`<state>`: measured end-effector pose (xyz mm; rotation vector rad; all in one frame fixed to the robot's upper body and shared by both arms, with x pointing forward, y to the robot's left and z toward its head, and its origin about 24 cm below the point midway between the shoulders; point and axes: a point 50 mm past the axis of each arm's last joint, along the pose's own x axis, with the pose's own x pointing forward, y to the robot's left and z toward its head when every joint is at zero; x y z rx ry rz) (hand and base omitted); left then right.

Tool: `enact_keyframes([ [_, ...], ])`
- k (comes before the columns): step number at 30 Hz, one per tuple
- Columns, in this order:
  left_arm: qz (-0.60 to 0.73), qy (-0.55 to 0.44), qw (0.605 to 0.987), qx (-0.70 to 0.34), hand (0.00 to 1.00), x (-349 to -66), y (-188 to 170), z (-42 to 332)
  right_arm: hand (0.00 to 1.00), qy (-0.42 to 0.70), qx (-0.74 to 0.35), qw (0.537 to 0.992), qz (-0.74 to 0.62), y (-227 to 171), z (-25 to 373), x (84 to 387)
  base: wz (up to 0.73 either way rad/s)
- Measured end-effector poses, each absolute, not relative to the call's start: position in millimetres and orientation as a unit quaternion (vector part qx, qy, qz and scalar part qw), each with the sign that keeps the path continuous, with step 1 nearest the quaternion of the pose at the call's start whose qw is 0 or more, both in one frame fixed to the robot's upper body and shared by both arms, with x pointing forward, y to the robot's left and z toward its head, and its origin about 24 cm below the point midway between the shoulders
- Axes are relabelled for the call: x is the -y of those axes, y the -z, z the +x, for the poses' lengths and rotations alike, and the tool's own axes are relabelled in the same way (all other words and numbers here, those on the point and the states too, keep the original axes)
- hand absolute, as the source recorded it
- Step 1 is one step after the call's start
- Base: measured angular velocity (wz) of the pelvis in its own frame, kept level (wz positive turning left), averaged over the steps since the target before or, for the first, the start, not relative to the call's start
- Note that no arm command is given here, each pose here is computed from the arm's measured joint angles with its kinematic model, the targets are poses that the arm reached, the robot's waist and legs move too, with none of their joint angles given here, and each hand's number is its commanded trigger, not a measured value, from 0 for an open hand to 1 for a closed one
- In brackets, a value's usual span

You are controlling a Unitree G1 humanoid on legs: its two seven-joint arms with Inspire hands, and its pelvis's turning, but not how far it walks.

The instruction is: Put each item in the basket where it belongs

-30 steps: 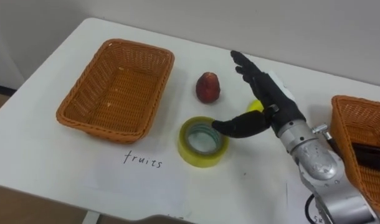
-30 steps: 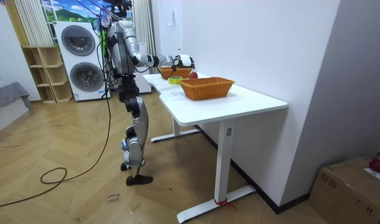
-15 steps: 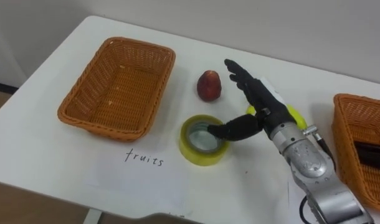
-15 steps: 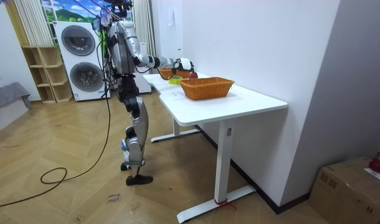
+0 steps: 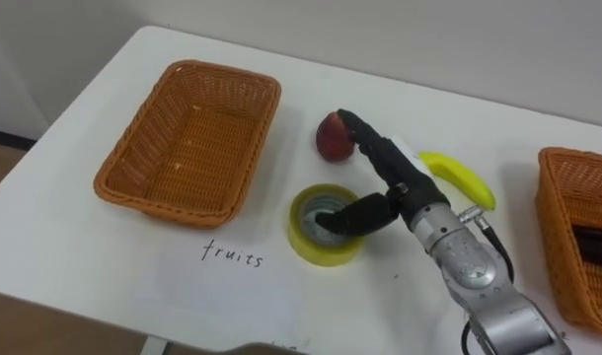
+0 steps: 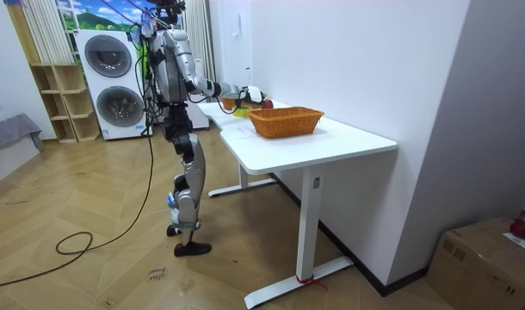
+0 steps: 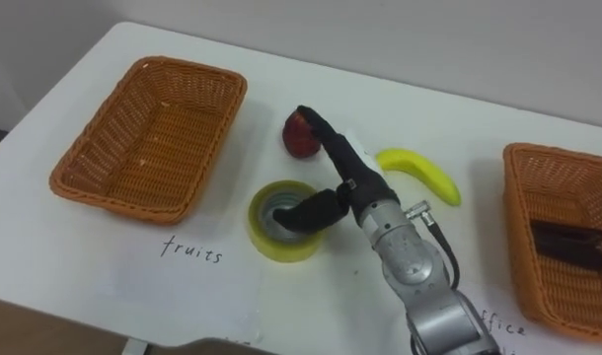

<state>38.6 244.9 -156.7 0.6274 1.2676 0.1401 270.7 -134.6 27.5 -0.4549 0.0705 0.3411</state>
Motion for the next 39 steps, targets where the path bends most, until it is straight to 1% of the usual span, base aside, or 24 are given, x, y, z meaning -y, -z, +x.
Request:
enact_keyframes([
  [15,0.281,-0.062,0.769,-0.57,0.0,-238.8,155.4,43.7,0.0,-0.179,-0.048,0.956,-0.228,-20.1,268.3,127.3,0.0],
  [27,0.279,-0.061,0.767,-0.575,0.0,-238.4,156.0,39.2,0.0,-0.179,-0.055,0.956,-0.225,-16.5,265.4,127.3,0.0],
  [33,0.281,-0.063,0.764,-0.577,0.0,-238.9,155.9,40.7,0.0,-0.185,-0.054,0.95,-0.246,-15.8,265.3,127.6,0.0],
  [39,0.278,-0.06,0.764,-0.579,0.0,-238.7,156.2,39.4,0.0,-0.189,-0.071,0.948,-0.246,-9.5,264.8,131.1,0.0],
])
